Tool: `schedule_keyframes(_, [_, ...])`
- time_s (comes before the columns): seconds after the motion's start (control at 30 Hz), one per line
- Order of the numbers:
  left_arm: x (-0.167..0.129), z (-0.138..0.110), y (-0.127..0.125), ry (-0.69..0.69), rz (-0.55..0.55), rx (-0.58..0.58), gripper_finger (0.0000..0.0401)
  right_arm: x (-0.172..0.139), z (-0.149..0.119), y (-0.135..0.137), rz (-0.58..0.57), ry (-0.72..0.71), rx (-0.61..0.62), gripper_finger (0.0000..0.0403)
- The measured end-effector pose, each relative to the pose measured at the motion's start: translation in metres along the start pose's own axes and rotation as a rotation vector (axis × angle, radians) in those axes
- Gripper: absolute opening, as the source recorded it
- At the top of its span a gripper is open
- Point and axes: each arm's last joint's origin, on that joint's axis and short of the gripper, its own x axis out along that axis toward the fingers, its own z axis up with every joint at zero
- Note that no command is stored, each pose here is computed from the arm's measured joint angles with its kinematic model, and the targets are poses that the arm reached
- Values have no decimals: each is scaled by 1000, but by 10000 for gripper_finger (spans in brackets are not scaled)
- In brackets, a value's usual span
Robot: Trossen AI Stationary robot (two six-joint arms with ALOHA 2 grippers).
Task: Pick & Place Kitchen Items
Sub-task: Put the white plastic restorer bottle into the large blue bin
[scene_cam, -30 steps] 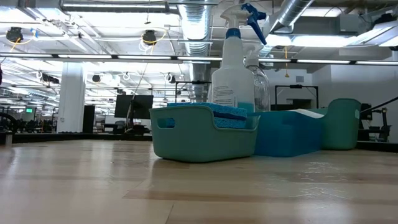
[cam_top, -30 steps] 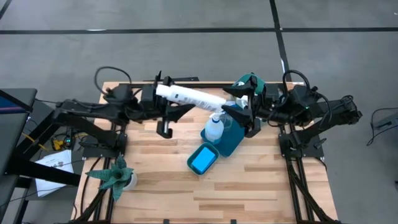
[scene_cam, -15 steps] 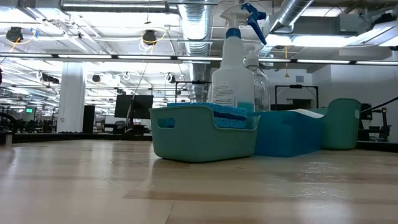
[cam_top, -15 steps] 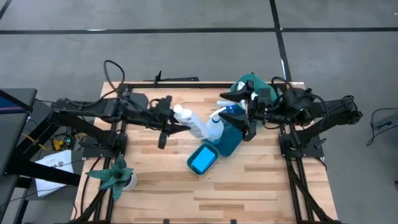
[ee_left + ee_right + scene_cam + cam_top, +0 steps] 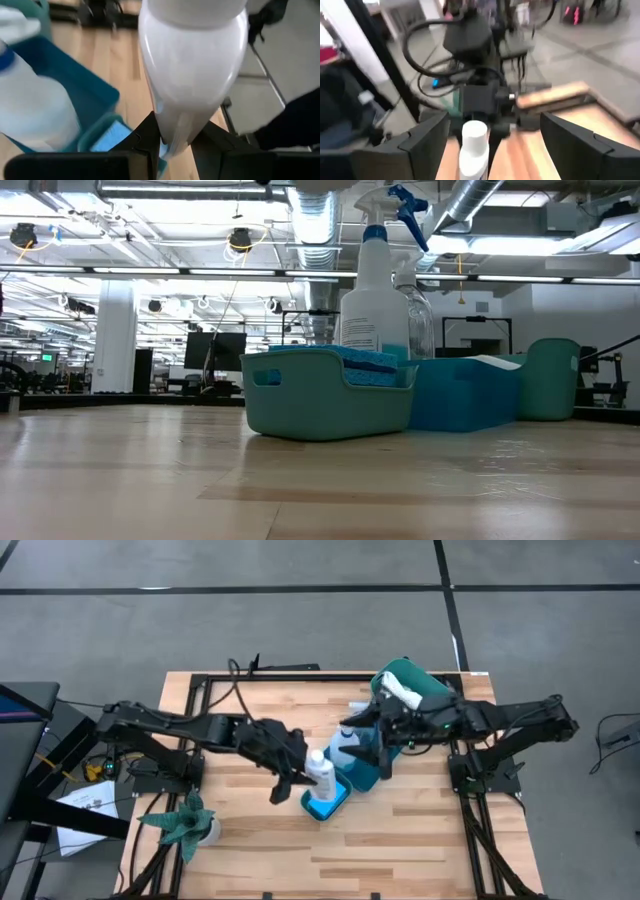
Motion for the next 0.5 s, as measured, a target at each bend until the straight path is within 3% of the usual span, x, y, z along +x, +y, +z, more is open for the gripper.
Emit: schedule_keyframes(0.5, [12, -17, -11, 156, -70, 4, 80, 39, -23, 13, 171, 238, 86, 302])
